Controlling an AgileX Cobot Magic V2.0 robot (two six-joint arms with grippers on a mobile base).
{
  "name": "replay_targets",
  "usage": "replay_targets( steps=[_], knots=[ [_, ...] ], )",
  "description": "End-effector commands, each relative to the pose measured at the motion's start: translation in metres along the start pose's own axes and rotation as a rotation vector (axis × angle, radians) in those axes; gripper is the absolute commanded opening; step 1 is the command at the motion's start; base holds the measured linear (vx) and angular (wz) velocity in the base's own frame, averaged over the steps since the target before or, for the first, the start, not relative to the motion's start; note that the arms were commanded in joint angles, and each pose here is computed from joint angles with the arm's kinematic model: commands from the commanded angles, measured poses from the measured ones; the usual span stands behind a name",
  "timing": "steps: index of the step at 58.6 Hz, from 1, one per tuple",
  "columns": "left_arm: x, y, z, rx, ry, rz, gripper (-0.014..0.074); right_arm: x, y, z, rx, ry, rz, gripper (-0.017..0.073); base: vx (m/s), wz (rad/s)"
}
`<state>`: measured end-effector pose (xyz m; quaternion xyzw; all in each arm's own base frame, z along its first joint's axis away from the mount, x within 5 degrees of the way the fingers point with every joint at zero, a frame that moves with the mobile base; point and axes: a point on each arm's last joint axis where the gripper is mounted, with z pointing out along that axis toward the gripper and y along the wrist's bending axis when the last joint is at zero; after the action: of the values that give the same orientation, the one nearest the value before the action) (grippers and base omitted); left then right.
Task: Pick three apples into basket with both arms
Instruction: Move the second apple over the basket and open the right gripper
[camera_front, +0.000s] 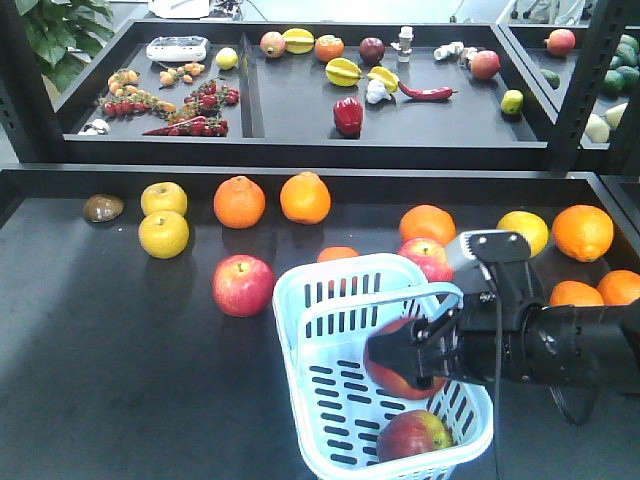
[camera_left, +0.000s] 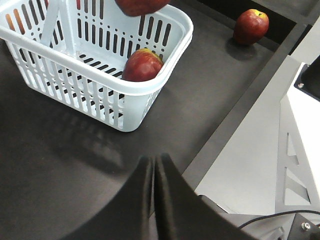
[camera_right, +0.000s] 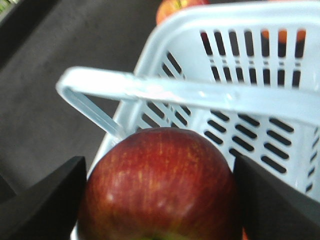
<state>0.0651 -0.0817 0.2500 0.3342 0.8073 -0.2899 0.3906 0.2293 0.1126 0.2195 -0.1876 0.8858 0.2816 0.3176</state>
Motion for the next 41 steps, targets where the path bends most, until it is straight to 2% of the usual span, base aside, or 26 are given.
replay_targets(
  steps=[1,8,14,21,27,31,38,41],
  knots=[
    [-0.012,-0.001,-0.003,-0.006,-0.073,-0.034,-0.0006,-0.012,0.001,-0.005,0.012,-0.038,-0.008,0.0647,0.00,0.00],
    [-0.012,-0.001,-0.003,-0.006,-0.073,-0.034,-0.0006,-0.013,-0.001,-0.005,0.033,-0.048,-0.002,0.0652,0.00,0.00],
    [-0.012,-0.001,-0.003,-0.006,-0.073,-0.034,-0.0006,-0.012,0.000,-0.006,0.027,-0.036,-0.023,0.0639,0.00,0.00],
    [-0.012,-0.001,-0.003,-0.006,-0.073,-0.034,-0.0006,-0.011,0.006,-0.010,-0.012,-0.031,-0.034,0.0566,0.00,0.00],
    [-0.012,-0.001,-0.003,-0.006,-0.073,-0.034,-0.0006,-0.010,0.015,-0.020,-0.056,-0.025,-0.064,0.0426,0.00,0.00],
    [-0.012,-0.001,-0.003,-0.006,-0.073,-0.034,-0.0006,-0.008,0.021,-0.029,-0.062,-0.008,-0.072,0.0285,0.00,0.00],
    [-0.012,-0.001,-0.003,-0.006,-0.073,-0.034,-0.0006,-0.001,0.024,-0.049,0.008,0.047,-0.087,-0.0015,0.00,0.00],
    [-0.012,-0.001,-0.003,-0.006,-0.073,-0.034,-0.0006,0.002,0.024,-0.058,0.063,0.063,-0.079,-0.0015,0.00,0.00]
  ],
)
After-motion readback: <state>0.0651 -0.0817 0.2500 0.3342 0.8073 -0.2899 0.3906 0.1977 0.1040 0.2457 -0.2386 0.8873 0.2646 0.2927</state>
